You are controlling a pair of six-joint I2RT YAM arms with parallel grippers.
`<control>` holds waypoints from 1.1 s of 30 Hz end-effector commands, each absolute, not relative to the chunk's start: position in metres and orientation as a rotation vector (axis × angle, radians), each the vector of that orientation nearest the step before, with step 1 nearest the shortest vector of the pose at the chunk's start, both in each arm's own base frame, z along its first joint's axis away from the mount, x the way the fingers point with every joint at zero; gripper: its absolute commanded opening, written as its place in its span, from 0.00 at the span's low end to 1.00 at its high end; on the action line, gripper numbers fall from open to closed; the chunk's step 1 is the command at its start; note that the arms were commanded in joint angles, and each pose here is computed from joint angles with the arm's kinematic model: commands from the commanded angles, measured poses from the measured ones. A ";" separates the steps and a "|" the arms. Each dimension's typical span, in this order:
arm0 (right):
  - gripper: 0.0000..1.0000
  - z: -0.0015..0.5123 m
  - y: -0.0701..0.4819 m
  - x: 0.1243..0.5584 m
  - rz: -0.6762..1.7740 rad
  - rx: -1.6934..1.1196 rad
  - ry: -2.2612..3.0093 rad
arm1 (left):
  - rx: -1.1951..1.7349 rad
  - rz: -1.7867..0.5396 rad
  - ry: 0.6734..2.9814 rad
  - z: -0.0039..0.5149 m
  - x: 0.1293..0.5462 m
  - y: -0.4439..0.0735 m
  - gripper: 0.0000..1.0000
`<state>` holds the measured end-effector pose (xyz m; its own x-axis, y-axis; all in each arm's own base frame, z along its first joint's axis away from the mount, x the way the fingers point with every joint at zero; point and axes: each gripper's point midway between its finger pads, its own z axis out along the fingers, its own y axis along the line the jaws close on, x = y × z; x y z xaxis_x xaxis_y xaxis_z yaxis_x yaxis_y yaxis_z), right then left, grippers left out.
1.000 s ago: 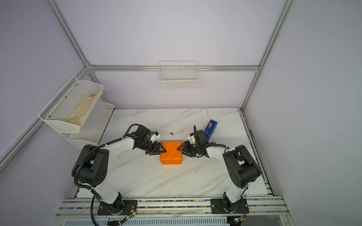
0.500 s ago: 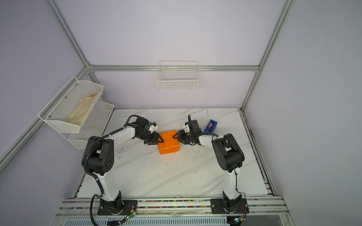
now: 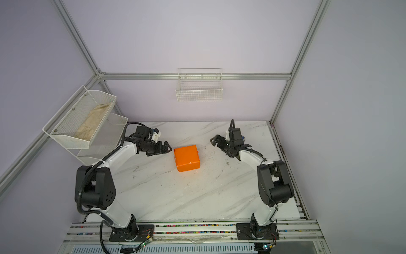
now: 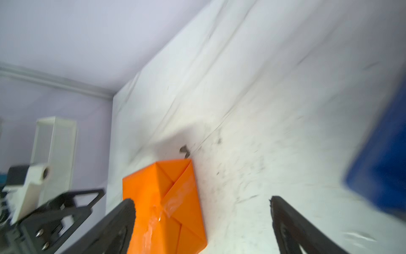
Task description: Wrap the gift box in paper
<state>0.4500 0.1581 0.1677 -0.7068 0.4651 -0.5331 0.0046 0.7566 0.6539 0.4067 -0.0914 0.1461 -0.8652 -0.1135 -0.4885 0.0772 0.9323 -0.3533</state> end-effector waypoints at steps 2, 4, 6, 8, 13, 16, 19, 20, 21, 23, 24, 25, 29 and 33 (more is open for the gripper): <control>0.97 0.181 0.075 0.454 0.301 0.363 2.105 | -0.186 -0.159 2.460 0.142 0.402 -0.041 1.00; 0.97 0.182 0.041 0.450 0.072 0.384 2.031 | -0.258 0.004 2.373 0.143 0.399 -0.015 1.00; 0.97 0.177 0.012 0.445 -0.063 0.434 1.981 | -0.324 0.133 2.272 0.148 0.392 0.008 1.00; 0.97 0.169 -0.005 0.441 -0.133 0.430 1.934 | -0.366 0.244 2.189 0.147 0.384 0.027 1.00; 0.98 0.140 -0.022 0.435 -0.235 0.353 1.831 | -0.249 0.375 2.036 0.135 0.378 0.040 1.00; 0.97 0.135 -0.026 0.440 -0.255 0.351 1.782 | -0.209 0.399 1.987 0.126 0.380 0.041 1.00; 0.97 0.147 -0.026 0.442 -0.184 0.369 1.670 | -0.180 0.393 1.932 0.130 0.389 0.038 1.00; 0.97 0.146 -0.026 0.444 -0.168 0.359 1.654 | -0.178 0.382 1.901 0.135 0.392 0.037 1.00; 0.97 0.138 -0.025 0.445 -0.167 0.357 1.668 | -0.167 0.371 1.881 0.132 0.396 0.035 1.00; 0.97 0.138 -0.016 0.444 -0.147 0.280 1.658 | -0.147 0.340 1.852 0.133 0.401 0.031 1.00; 0.97 0.140 -0.011 0.443 -0.116 0.258 1.649 | -0.131 0.324 1.841 0.129 0.402 0.029 1.00; 0.97 0.139 -0.010 0.441 -0.113 0.244 1.637 | -0.127 0.317 1.838 0.124 0.403 0.029 1.00; 0.97 0.135 -0.001 0.436 -0.077 0.178 1.617 | -0.133 0.253 1.841 0.114 0.402 0.032 1.00; 0.97 0.134 -0.001 0.436 -0.084 0.179 1.625 | -0.109 0.233 1.818 0.112 0.402 0.031 1.00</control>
<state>0.4330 -0.0034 0.1078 -0.1508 0.0840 -0.9850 0.1938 0.9796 0.0539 0.3972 0.0367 0.0910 -0.3650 0.0392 -0.9302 -0.2292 0.9646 0.1306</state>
